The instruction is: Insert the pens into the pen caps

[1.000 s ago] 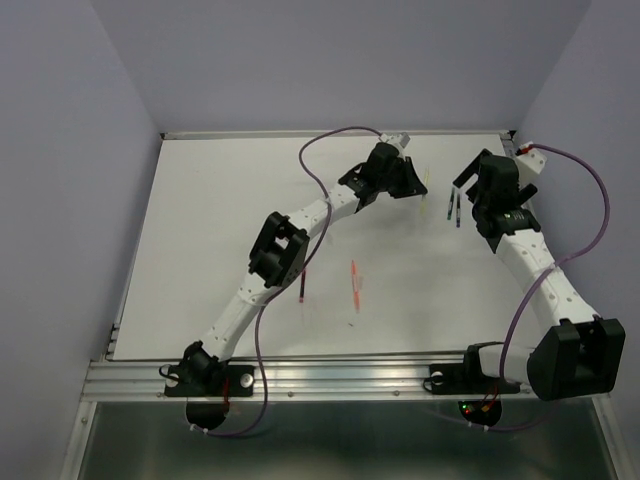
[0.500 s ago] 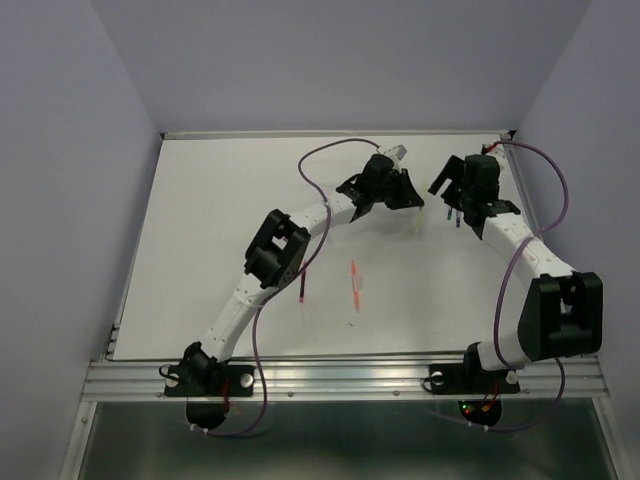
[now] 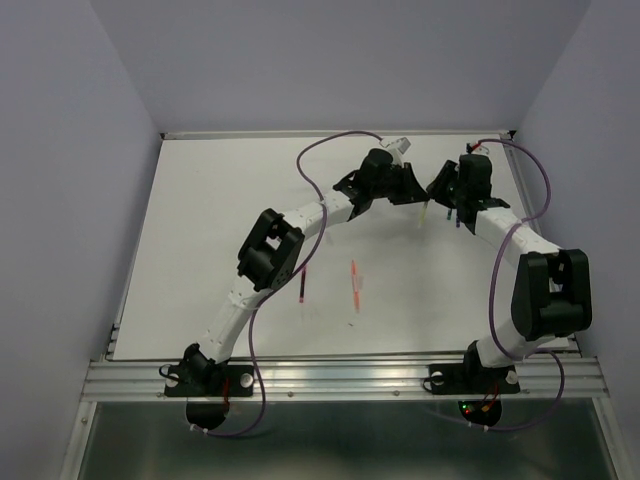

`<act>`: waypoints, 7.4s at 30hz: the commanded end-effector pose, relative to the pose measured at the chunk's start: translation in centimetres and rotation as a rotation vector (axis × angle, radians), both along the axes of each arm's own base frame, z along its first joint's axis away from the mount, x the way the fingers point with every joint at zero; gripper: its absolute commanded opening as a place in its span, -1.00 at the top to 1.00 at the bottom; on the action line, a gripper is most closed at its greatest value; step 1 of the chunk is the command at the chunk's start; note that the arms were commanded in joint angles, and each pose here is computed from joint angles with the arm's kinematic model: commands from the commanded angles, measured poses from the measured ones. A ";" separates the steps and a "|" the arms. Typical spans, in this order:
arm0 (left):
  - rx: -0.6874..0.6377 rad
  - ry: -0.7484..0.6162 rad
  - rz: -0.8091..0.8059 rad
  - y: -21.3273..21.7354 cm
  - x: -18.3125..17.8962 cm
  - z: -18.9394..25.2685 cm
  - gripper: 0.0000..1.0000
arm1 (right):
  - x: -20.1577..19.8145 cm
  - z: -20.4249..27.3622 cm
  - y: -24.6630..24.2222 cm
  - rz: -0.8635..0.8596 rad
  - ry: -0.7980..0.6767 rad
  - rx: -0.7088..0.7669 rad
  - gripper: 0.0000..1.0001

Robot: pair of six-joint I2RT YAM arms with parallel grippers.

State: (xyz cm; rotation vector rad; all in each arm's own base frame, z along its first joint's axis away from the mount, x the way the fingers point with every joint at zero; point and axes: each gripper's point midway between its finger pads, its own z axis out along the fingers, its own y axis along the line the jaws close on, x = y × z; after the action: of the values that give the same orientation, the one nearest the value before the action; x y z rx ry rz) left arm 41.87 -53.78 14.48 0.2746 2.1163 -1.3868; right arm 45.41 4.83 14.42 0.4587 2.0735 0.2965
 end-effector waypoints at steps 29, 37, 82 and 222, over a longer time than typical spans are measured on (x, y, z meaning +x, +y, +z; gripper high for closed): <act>0.057 -0.154 0.079 8.5 -2.6 10.3 -0.89 | 4.0 -0.1 -4.3 -0.008 0.107 -0.275 0.99; 0.401 -0.061 0.300 18.9 -3.9 4.2 -0.98 | 7.9 -2.8 -6.3 -0.055 0.195 -0.332 0.95; 0.564 0.064 0.359 25.9 -8.2 -1.2 -0.98 | 8.5 -3.3 -7.2 -0.054 0.264 -0.367 -0.18; 0.714 0.034 0.691 36.8 -7.7 0.7 1.00 | -19.6 -11.3 19.4 0.498 0.446 -0.430 -0.67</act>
State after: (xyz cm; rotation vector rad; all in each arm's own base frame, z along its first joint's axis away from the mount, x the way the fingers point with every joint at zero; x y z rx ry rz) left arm 33.91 -17.14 14.86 -0.2105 2.3615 -0.2170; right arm 24.89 23.93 2.56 -0.3742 2.6203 0.0713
